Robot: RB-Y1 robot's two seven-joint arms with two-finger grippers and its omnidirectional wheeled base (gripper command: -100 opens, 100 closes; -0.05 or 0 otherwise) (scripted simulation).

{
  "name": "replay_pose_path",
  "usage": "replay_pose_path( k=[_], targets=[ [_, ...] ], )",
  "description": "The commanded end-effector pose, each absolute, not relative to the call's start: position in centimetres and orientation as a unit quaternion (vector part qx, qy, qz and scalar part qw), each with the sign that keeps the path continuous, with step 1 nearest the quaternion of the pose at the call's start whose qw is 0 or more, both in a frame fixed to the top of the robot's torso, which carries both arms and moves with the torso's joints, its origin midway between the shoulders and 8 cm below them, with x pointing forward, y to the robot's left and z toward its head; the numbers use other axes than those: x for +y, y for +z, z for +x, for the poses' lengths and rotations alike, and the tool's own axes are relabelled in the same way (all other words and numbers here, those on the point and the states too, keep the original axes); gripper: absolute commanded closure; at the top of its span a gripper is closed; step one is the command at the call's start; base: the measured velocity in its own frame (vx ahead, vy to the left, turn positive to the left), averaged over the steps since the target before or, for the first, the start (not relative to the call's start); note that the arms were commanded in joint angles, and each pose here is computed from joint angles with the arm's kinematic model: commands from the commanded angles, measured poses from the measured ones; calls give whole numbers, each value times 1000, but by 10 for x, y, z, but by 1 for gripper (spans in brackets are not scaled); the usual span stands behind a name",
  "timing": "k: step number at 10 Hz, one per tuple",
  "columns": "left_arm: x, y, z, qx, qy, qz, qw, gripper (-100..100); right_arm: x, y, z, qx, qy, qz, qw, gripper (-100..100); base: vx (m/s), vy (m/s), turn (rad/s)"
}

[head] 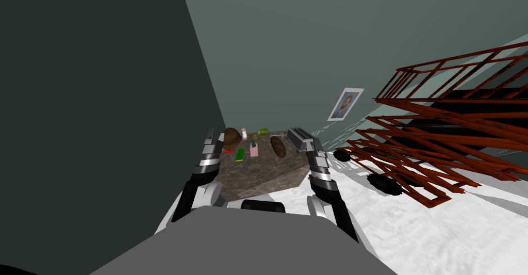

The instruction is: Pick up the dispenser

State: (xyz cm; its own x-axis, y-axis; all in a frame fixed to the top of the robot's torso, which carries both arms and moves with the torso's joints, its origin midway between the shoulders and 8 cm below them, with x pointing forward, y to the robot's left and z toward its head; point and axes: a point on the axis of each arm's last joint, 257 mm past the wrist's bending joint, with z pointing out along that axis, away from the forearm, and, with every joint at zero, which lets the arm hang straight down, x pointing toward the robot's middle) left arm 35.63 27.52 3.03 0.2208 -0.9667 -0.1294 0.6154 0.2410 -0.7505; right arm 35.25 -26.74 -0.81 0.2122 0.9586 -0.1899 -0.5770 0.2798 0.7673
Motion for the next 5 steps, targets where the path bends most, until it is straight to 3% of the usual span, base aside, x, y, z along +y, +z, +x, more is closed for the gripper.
replay_pose_path(
  k=[1, 5],
  targets=[
    [274, 27, 365, 320, -543, -289, 721, -100, -267, -8, 353, 337, 529, 283, 725, 0, -18, -5, -5],
    [274, 20, 385, 349, -537, -299, 707, -100, -267, -8, 353, 337, 529, 283, 725, 0, -46, -9, -7]
  ],
)
